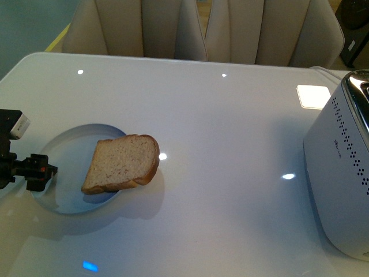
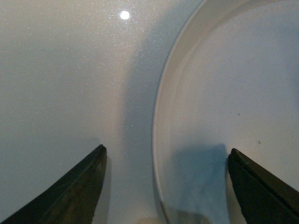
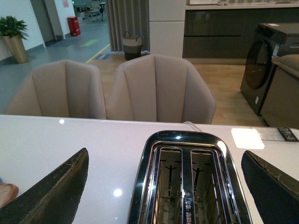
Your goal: Left arm holds plate, right arm toasts bread
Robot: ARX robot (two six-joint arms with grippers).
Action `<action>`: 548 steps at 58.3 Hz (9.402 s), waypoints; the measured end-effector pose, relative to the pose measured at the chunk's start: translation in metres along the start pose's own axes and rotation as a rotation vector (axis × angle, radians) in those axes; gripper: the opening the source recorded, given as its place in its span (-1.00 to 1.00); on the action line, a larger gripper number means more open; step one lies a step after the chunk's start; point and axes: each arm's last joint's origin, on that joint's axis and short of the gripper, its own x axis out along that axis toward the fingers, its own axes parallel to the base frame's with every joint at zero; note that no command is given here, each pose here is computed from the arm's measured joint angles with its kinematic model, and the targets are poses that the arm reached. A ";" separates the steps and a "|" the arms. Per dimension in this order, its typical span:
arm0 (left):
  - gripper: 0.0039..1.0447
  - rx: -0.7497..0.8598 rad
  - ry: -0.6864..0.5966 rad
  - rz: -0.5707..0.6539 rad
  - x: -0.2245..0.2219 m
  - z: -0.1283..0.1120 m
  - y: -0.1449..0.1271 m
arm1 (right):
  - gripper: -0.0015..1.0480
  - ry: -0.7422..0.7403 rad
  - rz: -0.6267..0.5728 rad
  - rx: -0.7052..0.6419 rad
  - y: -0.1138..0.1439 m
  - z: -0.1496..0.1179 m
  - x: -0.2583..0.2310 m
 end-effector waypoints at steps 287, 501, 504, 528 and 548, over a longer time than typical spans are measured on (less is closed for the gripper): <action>-0.94 -0.406 -0.074 -0.393 -0.165 0.131 -0.199 | -0.87 0.577 0.136 0.852 0.070 0.026 0.125; -0.94 -0.407 -0.073 -0.395 -0.166 0.131 -0.199 | 0.81 0.267 -0.079 -0.028 0.000 0.025 0.051; -0.94 -0.407 -0.074 -0.394 -0.166 0.131 -0.199 | 0.66 0.171 -0.025 -0.015 0.000 0.022 0.050; -0.94 -0.407 -0.074 -0.395 -0.166 0.131 -0.199 | -0.74 0.031 0.000 -0.011 0.000 0.006 0.030; -0.94 -0.407 -0.074 -0.395 -0.166 0.131 -0.199 | -0.96 -0.001 0.001 -0.007 0.000 0.001 0.019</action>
